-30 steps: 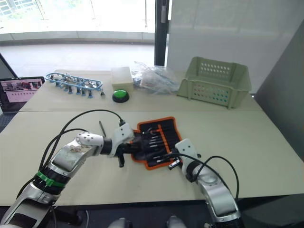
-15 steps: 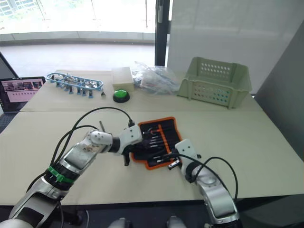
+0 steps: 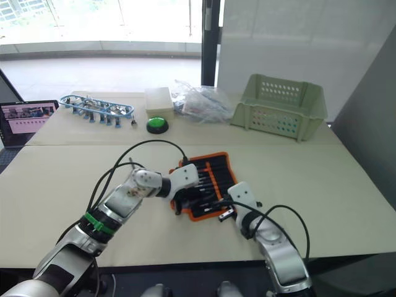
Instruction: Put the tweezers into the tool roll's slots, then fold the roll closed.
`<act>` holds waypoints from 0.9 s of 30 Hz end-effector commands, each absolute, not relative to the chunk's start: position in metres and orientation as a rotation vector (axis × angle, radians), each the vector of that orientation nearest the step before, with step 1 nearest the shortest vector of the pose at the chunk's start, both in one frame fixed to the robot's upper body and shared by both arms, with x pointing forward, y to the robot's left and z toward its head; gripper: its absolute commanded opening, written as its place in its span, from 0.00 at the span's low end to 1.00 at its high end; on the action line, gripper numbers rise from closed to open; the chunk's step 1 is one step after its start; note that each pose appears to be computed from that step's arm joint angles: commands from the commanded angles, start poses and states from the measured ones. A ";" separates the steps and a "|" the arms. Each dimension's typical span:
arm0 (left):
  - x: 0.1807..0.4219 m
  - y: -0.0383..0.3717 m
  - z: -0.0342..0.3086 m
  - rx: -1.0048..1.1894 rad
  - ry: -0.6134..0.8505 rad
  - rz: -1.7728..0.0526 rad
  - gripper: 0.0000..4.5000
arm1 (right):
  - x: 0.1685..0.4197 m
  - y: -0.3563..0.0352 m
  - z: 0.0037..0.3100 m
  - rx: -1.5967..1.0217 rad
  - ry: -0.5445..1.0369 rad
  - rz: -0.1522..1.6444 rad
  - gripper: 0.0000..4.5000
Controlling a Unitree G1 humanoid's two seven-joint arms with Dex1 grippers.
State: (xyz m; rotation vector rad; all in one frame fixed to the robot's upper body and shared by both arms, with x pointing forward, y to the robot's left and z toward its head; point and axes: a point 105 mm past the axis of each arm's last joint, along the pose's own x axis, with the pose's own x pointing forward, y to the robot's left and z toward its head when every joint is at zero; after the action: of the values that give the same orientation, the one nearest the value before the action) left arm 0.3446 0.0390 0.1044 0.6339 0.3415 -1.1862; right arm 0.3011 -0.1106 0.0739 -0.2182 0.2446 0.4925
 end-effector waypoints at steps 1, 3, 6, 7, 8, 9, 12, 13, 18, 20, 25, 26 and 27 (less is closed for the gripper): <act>0.352 0.043 0.132 0.611 0.275 -1.175 0.00 | 0.293 -0.111 0.053 -0.203 0.344 0.495 0.00; 0.355 0.059 0.148 0.562 0.265 -1.165 0.00 | 0.293 -0.109 0.053 -0.201 0.343 0.497 0.00; 0.354 0.075 0.162 0.474 0.265 -1.174 0.17 | 0.294 -0.107 0.053 -0.198 0.342 0.498 0.00; 0.353 0.079 0.165 0.444 0.267 -1.183 0.25 | 0.294 -0.107 0.053 -0.197 0.342 0.498 0.00; 0.352 0.084 0.167 0.430 0.264 -1.191 0.33 | 0.294 -0.106 0.052 -0.197 0.342 0.499 0.00; 0.353 0.090 0.168 0.424 0.253 -1.187 0.39 | 0.294 -0.105 0.052 -0.195 0.341 0.500 0.00; 0.358 0.100 0.167 0.434 0.227 -1.155 0.62 | 0.294 -0.104 0.052 -0.193 0.340 0.502 0.00; 0.357 0.100 0.165 0.440 0.219 -1.165 0.69 | 0.294 -0.104 0.052 -0.192 0.339 0.502 0.00; 0.353 0.089 0.144 0.448 0.214 -1.219 0.69 | 0.296 -0.102 0.052 -0.190 0.337 0.506 0.00; 0.350 0.085 0.135 0.457 0.232 -1.232 0.69 | 0.296 -0.102 0.052 -0.189 0.336 0.505 0.00; 0.349 0.085 0.114 0.458 0.280 -1.225 0.69 | 0.295 -0.102 0.052 -0.188 0.337 0.501 0.00; 0.348 0.087 0.110 0.466 0.293 -1.227 0.69 | 0.295 -0.102 0.052 -0.188 0.338 0.500 0.00; 0.348 0.088 0.106 0.467 0.307 -1.228 0.69 | 0.295 -0.103 0.052 -0.188 0.338 0.499 0.00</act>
State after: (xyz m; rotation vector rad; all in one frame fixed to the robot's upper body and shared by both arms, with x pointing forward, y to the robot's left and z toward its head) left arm 0.3470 0.0869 0.1044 0.4400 0.3244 -1.2271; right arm 0.3036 -0.1043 0.0753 -0.2002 0.2347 0.4825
